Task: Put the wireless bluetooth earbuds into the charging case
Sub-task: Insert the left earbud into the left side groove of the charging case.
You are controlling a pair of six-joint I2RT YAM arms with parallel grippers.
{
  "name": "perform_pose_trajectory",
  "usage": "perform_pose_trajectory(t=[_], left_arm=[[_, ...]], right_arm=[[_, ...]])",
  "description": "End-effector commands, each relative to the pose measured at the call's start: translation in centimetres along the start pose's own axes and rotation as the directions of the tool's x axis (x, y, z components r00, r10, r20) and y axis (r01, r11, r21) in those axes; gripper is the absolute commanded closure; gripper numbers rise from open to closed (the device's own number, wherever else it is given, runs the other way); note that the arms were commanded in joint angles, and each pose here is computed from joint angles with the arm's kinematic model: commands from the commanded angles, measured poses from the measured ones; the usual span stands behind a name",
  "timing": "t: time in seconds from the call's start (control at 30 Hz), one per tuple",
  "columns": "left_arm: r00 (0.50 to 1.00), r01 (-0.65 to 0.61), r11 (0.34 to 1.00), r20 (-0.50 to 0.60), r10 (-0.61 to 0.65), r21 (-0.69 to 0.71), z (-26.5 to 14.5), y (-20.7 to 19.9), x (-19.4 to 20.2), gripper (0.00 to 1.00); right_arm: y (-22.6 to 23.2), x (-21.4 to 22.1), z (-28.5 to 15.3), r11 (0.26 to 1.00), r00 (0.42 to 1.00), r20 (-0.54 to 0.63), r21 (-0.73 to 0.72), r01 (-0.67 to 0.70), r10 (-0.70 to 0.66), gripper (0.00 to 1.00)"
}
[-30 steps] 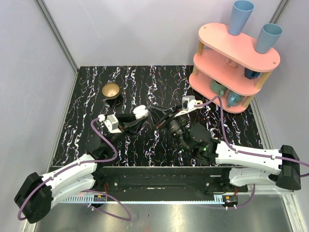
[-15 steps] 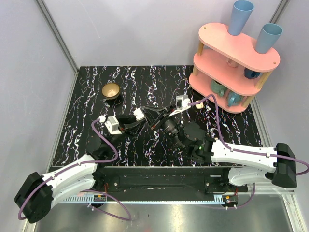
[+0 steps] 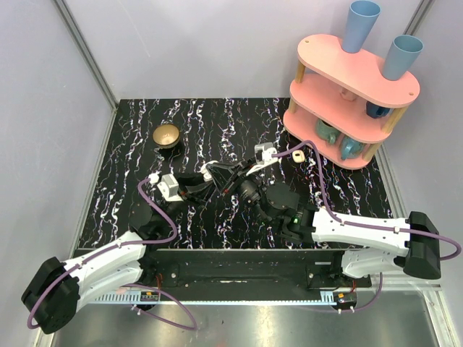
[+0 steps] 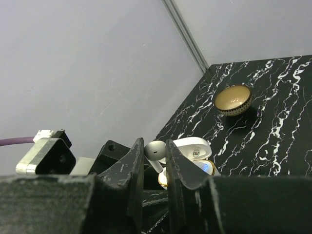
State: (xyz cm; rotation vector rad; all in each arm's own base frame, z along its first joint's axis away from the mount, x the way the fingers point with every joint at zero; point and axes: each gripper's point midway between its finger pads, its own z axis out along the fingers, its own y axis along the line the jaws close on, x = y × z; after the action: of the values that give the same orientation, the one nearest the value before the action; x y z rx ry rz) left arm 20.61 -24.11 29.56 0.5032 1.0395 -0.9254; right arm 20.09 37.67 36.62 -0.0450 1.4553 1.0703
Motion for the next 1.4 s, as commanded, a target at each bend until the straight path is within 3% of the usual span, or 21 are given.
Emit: perform_pose_trajectory(t=[0.0, 1.37], left_arm=[[0.995, -0.027, 1.0, 0.092, 0.026, 0.014, 0.2, -0.3, -2.5, 1.0], [0.992, -0.028, 0.999, 0.125, 0.031, -0.028, -0.1, 0.3, -3.3, 1.0]], right_arm=[[1.8, -0.9, 0.6, 0.999, 1.0, 0.007, -0.031, -0.023, 0.023, 1.0], [-0.5, 1.2, 0.7, 0.995, 0.996, -0.037, 0.047, 0.087, -0.086, 1.0]])
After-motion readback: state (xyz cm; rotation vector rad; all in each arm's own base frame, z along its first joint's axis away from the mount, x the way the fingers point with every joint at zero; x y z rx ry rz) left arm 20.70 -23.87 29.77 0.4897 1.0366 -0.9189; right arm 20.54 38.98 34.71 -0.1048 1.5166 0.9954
